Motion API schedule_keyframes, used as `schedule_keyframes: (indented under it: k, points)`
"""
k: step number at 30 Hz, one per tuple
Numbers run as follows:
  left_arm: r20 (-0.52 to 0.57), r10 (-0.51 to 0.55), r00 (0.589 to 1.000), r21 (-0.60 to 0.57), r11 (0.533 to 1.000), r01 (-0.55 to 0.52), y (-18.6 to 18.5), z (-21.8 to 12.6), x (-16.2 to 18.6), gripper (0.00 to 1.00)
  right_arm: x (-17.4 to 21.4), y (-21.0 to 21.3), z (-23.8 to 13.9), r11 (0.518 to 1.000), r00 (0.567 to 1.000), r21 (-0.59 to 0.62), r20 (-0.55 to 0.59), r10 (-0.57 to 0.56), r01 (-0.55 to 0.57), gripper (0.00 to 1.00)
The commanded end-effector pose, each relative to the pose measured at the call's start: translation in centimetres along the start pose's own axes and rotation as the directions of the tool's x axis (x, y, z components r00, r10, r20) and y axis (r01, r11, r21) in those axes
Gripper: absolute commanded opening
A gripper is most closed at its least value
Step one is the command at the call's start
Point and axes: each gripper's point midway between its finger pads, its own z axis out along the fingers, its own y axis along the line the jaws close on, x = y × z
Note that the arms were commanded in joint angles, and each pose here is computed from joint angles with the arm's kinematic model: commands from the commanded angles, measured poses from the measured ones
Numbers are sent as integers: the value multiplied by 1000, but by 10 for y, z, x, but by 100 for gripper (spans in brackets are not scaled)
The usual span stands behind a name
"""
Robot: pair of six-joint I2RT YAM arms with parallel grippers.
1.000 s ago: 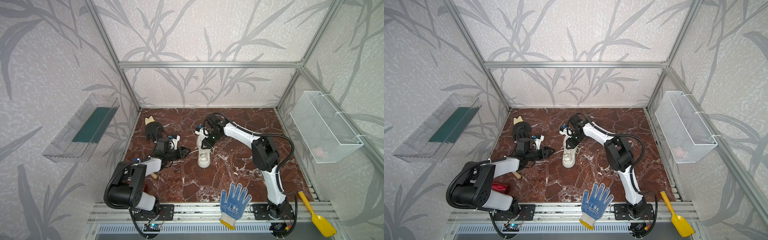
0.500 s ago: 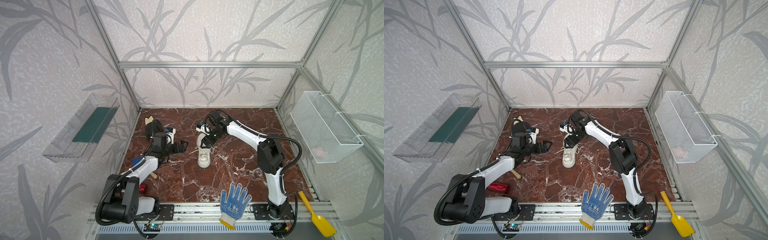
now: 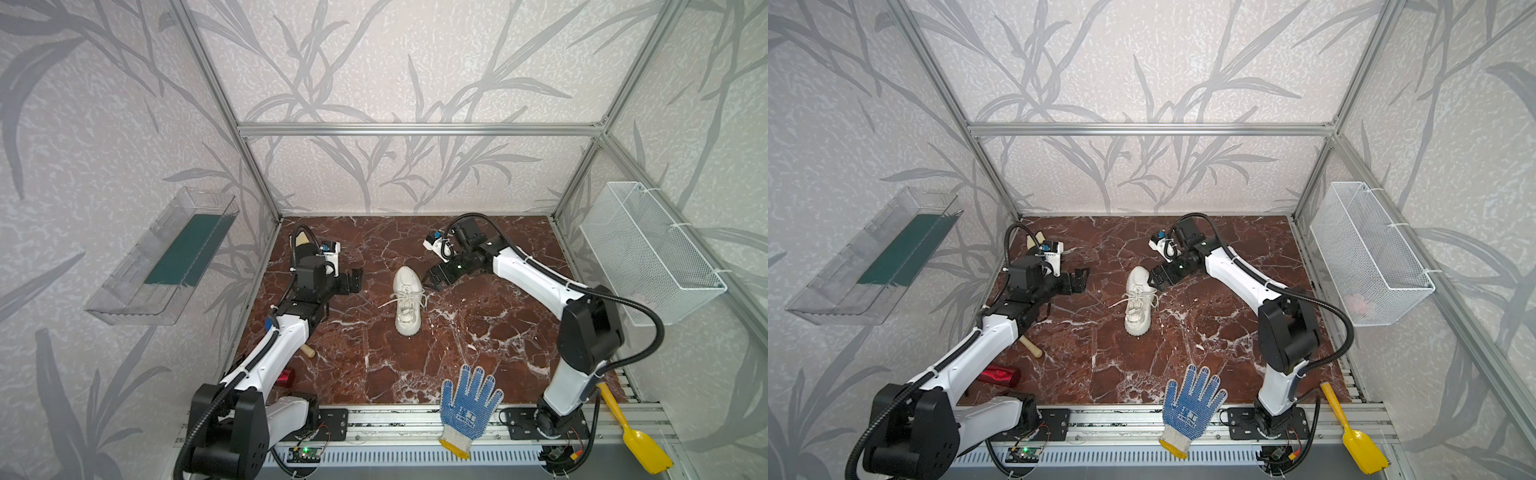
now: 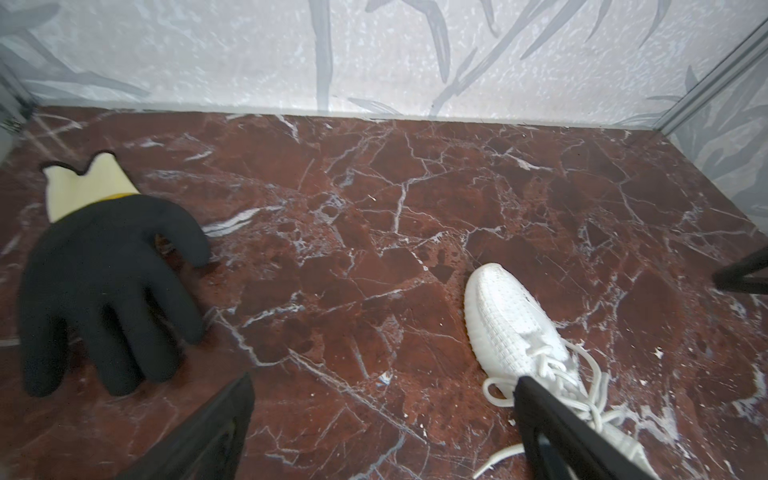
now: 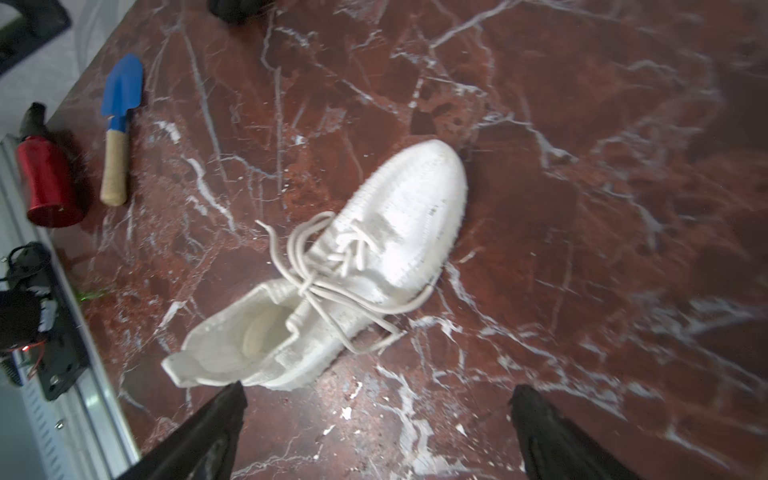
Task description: Tie the shoes
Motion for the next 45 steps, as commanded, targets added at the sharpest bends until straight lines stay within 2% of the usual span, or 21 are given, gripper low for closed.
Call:
schedule_keyframes:
  k: [1, 6, 9, 11, 17, 21, 23, 27, 29, 32, 34, 39, 41, 45]
  points:
    - [66, 81, 995, -80, 994, -75, 12, -12, -18, 99, -20, -31, -35, 989, 973, 118, 222, 64, -92, 99]
    - [168, 164, 972, -171, 976, -136, 25, -25, -23, 99, 11, -96, -79, 899, 886, 309, 437, 155, -310, 99]
    - [233, 157, 960, -229, 968, -103, 35, -30, -23, 99, 41, -126, -101, 822, 847, 407, 508, 157, -397, 99]
    - [262, 144, 954, -266, 961, -72, 43, -29, -22, 99, 60, -141, -112, 766, 833, 478, 537, 134, -431, 99]
    - [237, 150, 960, -392, 919, -47, 69, -23, -3, 99, 101, -170, -128, 629, 816, 609, 574, 72, -483, 99]
    - [215, 162, 963, -463, 885, -46, 83, -27, 11, 99, 114, -182, -127, 581, 824, 656, 565, 44, -481, 99]
    - [227, 185, 956, -460, 886, -62, 83, -26, 16, 99, 117, -185, -125, 570, 833, 674, 552, 35, -470, 99]
    - [273, 137, 952, -468, 884, 7, 91, -15, 26, 99, 116, -192, -122, 562, 818, 684, 575, -22, -466, 99]
    - [252, 163, 954, -448, 893, -34, 88, -4, 35, 99, 114, -195, -116, 570, 825, 692, 563, -41, -443, 99]
    - [263, 181, 948, -474, 880, -36, 96, 5, 42, 99, 113, -200, -109, 573, 826, 697, 561, -60, -431, 99]
    - [281, 184, 942, -497, 868, -22, 102, 8, 46, 99, 116, -201, -98, 591, 837, 694, 544, -57, -411, 99]
    - [308, 209, 928, -474, 879, -40, 99, 15, 56, 99, 119, -200, -83, 628, 822, 676, 561, -97, -387, 99]
    - [289, 190, 938, -466, 884, -35, 99, 17, 58, 99, 119, -201, -75, 643, 834, 673, 544, -95, -366, 99]
    - [236, 161, 958, -495, 868, -24, 110, 26, 58, 99, 117, -202, -75, 664, 826, 651, 557, -89, -367, 99]
